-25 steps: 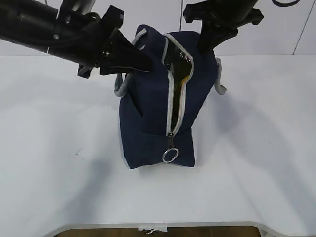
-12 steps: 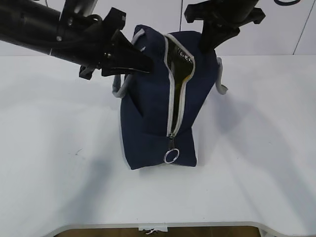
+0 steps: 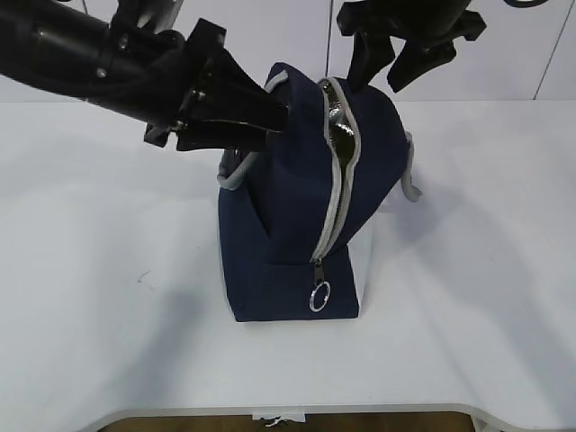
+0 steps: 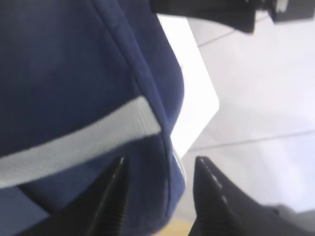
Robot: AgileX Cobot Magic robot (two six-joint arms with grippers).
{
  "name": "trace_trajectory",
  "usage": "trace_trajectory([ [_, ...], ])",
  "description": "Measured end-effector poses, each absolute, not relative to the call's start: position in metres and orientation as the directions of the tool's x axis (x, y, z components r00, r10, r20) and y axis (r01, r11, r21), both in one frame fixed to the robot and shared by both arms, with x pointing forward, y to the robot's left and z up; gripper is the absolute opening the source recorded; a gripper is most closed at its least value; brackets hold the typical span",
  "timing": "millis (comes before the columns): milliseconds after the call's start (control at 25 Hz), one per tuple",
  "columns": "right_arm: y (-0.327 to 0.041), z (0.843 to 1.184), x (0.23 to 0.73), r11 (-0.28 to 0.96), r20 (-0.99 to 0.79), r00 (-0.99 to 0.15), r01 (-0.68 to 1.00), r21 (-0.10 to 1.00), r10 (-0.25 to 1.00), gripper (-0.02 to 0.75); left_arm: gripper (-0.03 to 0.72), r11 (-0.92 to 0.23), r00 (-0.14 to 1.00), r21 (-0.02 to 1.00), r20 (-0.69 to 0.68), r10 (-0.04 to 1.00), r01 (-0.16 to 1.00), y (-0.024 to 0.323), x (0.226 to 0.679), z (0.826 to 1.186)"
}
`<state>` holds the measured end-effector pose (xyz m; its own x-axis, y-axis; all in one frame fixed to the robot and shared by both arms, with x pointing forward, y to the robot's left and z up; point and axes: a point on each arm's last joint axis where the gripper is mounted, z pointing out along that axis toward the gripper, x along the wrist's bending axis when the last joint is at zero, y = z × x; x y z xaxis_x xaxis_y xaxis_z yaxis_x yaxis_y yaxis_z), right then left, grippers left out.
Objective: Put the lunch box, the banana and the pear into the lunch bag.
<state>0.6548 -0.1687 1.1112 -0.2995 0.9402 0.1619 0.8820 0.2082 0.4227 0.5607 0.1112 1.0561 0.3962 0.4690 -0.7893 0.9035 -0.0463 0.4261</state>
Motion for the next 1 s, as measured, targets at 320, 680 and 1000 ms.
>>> trace_trajectory([
  [320, -0.17, 1.124, 0.648, 0.202, 0.167, -0.304, 0.87, 0.449, 0.938, 0.447, 0.527, -0.232, 0.486, 0.432, -0.7, 0.523, 0.872, 0.121, 0.562, 1.082],
  [680, -0.179, 1.173, 0.62, 0.212, 0.133, -0.336, 0.805, 0.554, 0.932, 0.447, 0.554, -0.321, 0.518, 0.418, -0.553, 0.653, 0.85, 0.132, 0.567, 1.112],
  [1000, -0.187, 1.2, 0.594, 0.216, 0.118, -0.353, 0.768, 0.603, 0.928, 0.447, 0.529, -0.354, 0.513, 0.429, -0.344, 0.786, 0.831, 0.156, 0.557, 1.13],
])
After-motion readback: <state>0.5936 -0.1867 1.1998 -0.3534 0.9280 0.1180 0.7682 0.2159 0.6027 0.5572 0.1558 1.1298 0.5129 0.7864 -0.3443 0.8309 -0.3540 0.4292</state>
